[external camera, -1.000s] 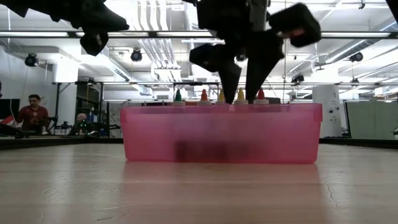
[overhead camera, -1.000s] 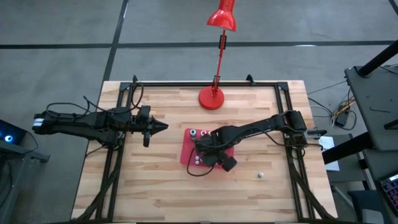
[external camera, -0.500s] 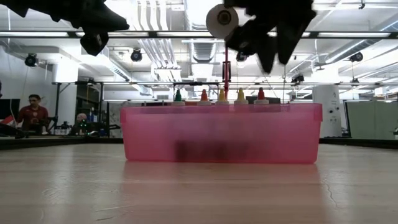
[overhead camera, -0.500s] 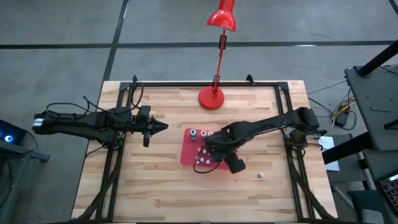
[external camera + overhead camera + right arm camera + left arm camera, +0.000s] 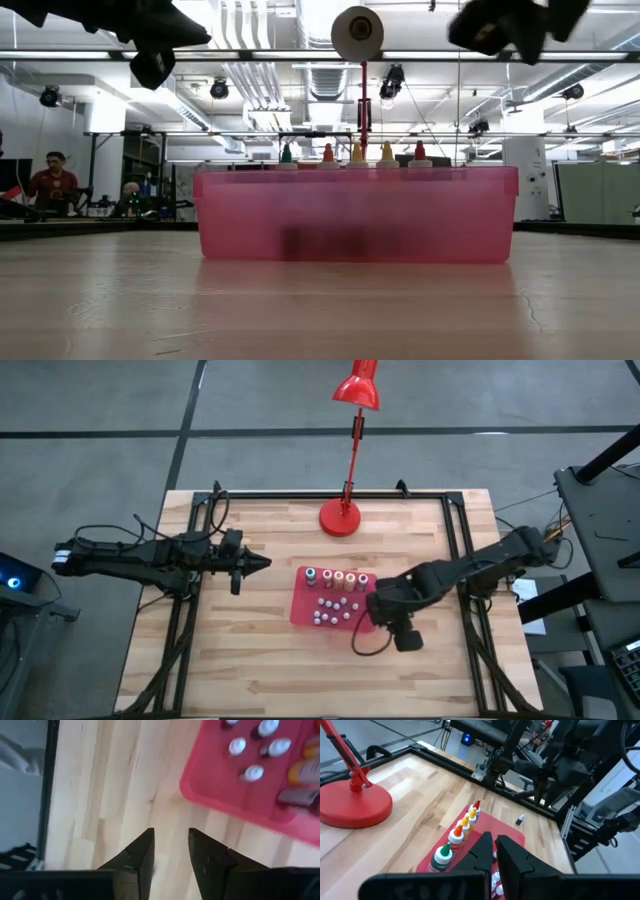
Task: Pick & Place food coloring
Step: Put the small green food coloring bottle into the red bin
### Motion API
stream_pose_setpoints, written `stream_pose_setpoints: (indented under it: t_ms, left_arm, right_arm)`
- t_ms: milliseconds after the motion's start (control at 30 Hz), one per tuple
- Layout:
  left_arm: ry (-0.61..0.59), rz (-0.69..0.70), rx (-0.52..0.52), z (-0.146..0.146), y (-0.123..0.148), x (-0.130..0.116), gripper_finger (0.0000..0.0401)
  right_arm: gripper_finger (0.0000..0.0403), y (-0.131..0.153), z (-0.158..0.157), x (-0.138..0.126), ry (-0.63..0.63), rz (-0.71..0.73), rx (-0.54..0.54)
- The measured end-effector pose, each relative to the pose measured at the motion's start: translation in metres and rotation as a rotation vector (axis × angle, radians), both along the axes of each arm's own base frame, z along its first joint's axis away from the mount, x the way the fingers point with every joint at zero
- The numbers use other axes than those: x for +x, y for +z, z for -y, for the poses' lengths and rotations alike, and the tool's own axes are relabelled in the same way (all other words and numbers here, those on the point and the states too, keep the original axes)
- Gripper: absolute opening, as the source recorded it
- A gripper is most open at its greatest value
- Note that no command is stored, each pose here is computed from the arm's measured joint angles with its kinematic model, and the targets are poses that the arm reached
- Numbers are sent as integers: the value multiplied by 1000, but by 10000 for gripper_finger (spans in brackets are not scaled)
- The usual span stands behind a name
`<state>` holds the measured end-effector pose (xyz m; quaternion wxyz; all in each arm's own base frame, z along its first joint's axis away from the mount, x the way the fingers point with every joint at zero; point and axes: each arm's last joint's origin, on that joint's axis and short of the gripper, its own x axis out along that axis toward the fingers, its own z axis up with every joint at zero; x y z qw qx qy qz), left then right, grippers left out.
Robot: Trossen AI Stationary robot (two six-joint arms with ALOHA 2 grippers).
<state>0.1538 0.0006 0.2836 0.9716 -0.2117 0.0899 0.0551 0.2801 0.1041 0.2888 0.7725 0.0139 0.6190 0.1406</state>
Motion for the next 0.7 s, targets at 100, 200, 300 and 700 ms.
stream_pose_setpoints:
  t_ms: [100, 200, 300, 700]
  left_arm:
    - [2, -2, -9, 0, 0, 0, 0]
    - [2, -1, -10, 0, 0, 0, 0]
    - [2, 0, -9, 0, 0, 0, 0]
    - [2, 4, -8, 0, 0, 0, 0]
  right_arm:
    - [109, -6, -4, -16, -73, -42, 14]
    - [108, -16, -9, -30, -111, -88, 14]
    - [105, -25, -13, -43, -124, -127, 4]
    - [110, -55, -25, -64, -200, -194, 0]
